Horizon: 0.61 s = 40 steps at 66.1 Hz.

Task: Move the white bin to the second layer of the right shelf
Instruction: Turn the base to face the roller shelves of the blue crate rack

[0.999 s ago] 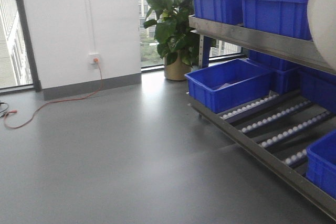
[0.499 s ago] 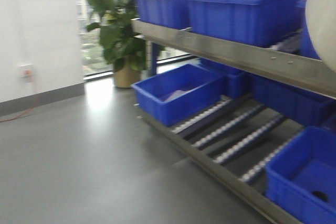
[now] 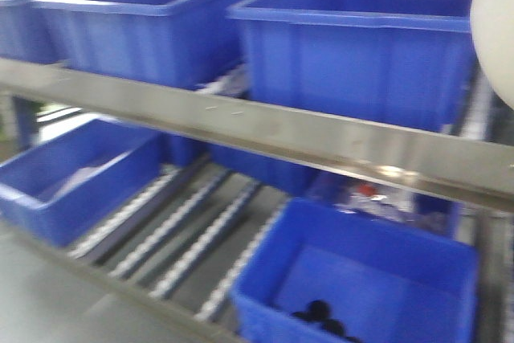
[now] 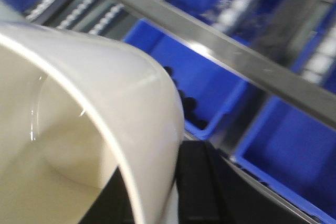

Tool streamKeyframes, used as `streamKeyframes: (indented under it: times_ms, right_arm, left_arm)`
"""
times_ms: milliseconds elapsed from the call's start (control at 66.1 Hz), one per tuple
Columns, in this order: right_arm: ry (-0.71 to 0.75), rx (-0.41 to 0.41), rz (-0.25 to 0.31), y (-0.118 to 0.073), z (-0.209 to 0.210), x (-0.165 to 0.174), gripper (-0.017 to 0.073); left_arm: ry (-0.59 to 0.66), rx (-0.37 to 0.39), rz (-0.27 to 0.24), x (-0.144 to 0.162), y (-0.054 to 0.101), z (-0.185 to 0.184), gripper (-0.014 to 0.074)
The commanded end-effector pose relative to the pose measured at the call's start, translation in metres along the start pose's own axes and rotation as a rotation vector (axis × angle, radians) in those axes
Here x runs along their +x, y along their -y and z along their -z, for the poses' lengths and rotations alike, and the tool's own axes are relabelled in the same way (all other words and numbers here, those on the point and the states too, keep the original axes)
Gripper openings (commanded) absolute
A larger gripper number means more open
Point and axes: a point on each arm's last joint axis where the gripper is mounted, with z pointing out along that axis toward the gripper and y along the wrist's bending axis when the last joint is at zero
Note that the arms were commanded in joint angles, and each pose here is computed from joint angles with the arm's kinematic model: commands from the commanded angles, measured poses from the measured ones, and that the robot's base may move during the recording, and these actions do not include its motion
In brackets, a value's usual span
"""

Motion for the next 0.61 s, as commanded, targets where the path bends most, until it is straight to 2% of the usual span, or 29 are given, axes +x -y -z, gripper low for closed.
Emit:
streamKeyframes:
  times_ms: [0,590]
  right_arm:
    - [0.103,-0.005,0.0,-0.0004,0.0061,-0.0141,0.0053]
    - [0.101,-0.004,0.0,-0.0003,0.0061,-0.0138,0.0053]
  left_arm:
    - [0.078,0.008,0.014,0.0002,-0.0001,-0.0004,0.0085]
    - [0.078,0.008,0.014,0.0002,-0.0001,-0.0004,0.0085]
